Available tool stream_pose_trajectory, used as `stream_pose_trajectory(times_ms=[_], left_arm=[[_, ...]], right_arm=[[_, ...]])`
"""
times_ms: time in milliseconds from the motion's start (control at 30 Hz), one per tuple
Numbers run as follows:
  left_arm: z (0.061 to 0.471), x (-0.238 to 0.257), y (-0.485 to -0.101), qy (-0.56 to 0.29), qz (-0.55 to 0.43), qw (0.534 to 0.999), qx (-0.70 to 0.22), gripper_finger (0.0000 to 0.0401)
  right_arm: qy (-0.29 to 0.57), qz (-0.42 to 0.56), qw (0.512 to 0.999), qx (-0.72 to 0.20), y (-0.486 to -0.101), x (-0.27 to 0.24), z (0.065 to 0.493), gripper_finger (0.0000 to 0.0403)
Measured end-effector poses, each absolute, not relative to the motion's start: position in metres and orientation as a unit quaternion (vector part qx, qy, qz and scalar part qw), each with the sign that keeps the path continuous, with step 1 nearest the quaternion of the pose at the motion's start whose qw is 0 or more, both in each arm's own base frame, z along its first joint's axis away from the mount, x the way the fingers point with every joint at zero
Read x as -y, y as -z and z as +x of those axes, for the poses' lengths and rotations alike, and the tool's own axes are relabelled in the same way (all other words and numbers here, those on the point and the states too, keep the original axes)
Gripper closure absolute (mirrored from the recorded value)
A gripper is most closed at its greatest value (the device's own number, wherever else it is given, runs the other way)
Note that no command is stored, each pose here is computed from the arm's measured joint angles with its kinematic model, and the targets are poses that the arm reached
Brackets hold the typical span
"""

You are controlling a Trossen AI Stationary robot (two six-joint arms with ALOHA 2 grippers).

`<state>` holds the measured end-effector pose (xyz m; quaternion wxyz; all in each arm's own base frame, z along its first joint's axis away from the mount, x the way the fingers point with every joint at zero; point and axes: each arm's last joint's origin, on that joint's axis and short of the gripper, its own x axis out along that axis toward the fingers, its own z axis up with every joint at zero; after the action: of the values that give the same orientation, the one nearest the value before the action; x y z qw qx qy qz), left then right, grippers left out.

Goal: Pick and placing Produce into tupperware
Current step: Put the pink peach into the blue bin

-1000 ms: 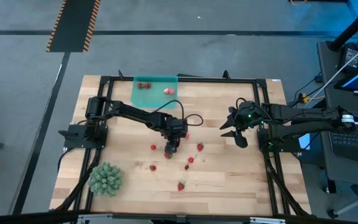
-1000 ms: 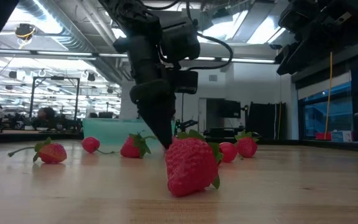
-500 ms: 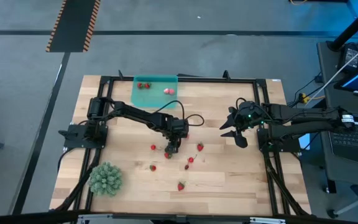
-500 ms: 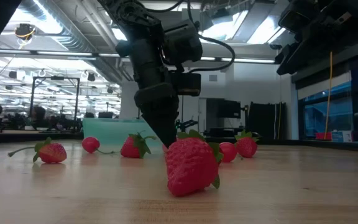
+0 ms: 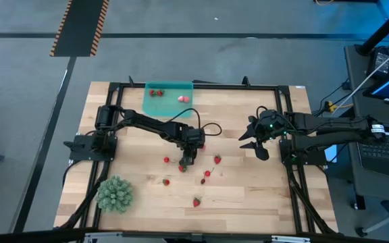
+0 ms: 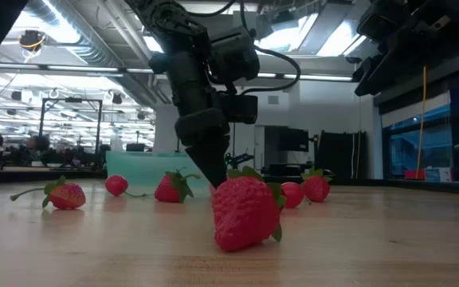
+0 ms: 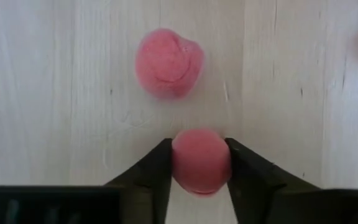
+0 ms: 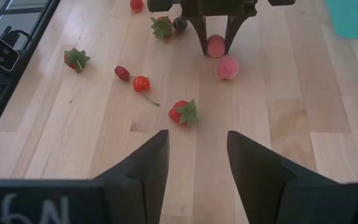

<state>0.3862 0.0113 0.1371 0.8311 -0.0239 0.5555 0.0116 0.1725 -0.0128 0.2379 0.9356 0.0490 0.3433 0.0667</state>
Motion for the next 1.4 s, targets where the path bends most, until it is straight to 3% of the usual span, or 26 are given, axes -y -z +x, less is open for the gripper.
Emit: stream_pose_trajectory(times_ms=[267, 600, 833, 1167, 1400], left_arm=[[0.383, -0.013, -0.146, -0.021, -0.048, 0.83, -0.556, 0.0311], [0.365, -0.044, -0.223, -0.059, -0.021, 0.871, -0.487, 0.0313], [0.337, -0.085, -0.268, -0.139, -0.018, 0.89, -0.434, 0.0304], [0.301, -0.169, -0.273, -0.269, -0.066, 0.864, -0.422, 0.0308], [0.268, -0.22, -0.266, -0.342, -0.173, 0.832, -0.401, 0.0308]], right_arm=[[-0.067, 0.049, 0.935, -0.343, -0.238, 0.013, 0.173, 0.0238], [-0.067, 0.049, 0.935, -0.344, -0.238, 0.013, 0.172, 0.0238], [-0.067, 0.049, 0.936, -0.343, -0.238, 0.013, 0.172, 0.0238], [-0.067, 0.048, 0.936, -0.343, -0.238, 0.013, 0.173, 0.0238], [-0.068, 0.047, 0.936, -0.342, -0.238, 0.013, 0.173, 0.0238]])
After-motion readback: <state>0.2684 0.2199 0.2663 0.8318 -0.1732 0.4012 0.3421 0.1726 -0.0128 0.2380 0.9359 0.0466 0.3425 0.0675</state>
